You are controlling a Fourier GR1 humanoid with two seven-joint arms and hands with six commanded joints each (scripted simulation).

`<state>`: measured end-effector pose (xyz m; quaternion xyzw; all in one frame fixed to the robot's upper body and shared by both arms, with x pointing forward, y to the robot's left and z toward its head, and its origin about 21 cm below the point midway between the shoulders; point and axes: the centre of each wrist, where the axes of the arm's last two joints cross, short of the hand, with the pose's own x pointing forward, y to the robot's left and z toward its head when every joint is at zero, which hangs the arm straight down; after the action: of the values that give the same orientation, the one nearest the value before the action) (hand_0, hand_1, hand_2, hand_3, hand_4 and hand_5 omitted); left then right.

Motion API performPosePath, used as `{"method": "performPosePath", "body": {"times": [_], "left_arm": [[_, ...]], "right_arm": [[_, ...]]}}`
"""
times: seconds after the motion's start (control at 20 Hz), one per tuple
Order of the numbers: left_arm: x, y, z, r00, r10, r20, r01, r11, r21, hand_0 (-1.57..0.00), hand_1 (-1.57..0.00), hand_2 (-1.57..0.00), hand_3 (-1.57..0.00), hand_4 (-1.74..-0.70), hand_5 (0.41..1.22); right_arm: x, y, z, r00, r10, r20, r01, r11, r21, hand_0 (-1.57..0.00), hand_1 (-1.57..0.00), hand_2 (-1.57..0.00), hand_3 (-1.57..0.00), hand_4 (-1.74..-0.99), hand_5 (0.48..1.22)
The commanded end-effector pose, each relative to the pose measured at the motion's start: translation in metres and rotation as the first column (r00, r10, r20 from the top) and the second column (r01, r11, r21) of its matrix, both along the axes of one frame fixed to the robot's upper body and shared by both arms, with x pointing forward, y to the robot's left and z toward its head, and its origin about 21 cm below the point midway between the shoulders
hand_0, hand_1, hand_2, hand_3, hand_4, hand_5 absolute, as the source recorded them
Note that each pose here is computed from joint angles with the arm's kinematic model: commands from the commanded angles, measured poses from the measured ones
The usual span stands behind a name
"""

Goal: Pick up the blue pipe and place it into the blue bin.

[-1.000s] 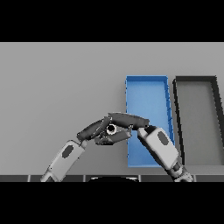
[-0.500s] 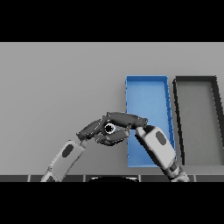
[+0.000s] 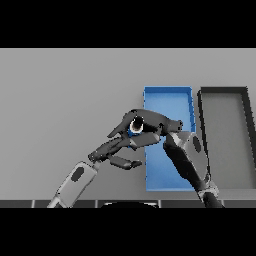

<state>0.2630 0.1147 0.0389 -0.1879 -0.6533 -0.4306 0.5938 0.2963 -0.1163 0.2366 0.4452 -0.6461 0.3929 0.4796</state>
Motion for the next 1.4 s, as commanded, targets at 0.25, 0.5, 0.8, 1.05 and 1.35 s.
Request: {"method": "performPosePath", "body": {"times": [0.25,0.5,0.8,1.05,1.35], "left_arm": [[-0.002,0.002,0.003,1.0,-0.003,0.017,0.003,1.0,0.003,0.0,0.0,0.0,0.0,-0.91,0.502],[-0.003,0.006,0.001,1.0,-0.011,0.014,0.011,1.0,-0.001,0.0,0.0,0.0,0.0,-0.91,0.491],[-0.003,0.01,0.005,1.0,0.008,0.005,-0.008,1.0,-0.003,0.0,0.0,0.0,0.0,-0.9,0.489],[-0.002,0.01,0.002,1.0,0.015,-0.009,-0.015,1.0,-0.006,0.0,0.0,0.0,0.0,-0.89,0.473],[0.0,0.009,0.0,1.0,0.017,-0.008,-0.017,1.0,-0.003,0.0,0.0,0.0,0.0,-0.88,0.464]], "right_arm": [[0.025,-0.021,0.076,0.993,-0.108,0.047,0.098,0.981,0.167,-1.57,-1.57,-1.57,-1.57,-1.724,1.117],[0.064,-0.049,0.097,0.925,-0.379,0.014,0.372,0.916,0.15,-1.57,-1.57,-1.57,-1.57,-1.735,1.131],[0.106,-0.101,0.034,0.77,-0.624,-0.131,0.623,0.78,-0.053,-1.57,-1.57,-1.57,-1.57,-1.74,1.117],[0.1,-0.117,-0.028,0.655,-0.716,-0.239,0.669,0.698,-0.255,-1.57,-1.57,-1.57,-1.57,-1.741,1.12],[0.086,-0.132,-0.1,0.549,-0.778,-0.306,0.607,0.622,-0.494,-1.57,-1.57,-1.57,-1.57,-1.655,1.124]]}}
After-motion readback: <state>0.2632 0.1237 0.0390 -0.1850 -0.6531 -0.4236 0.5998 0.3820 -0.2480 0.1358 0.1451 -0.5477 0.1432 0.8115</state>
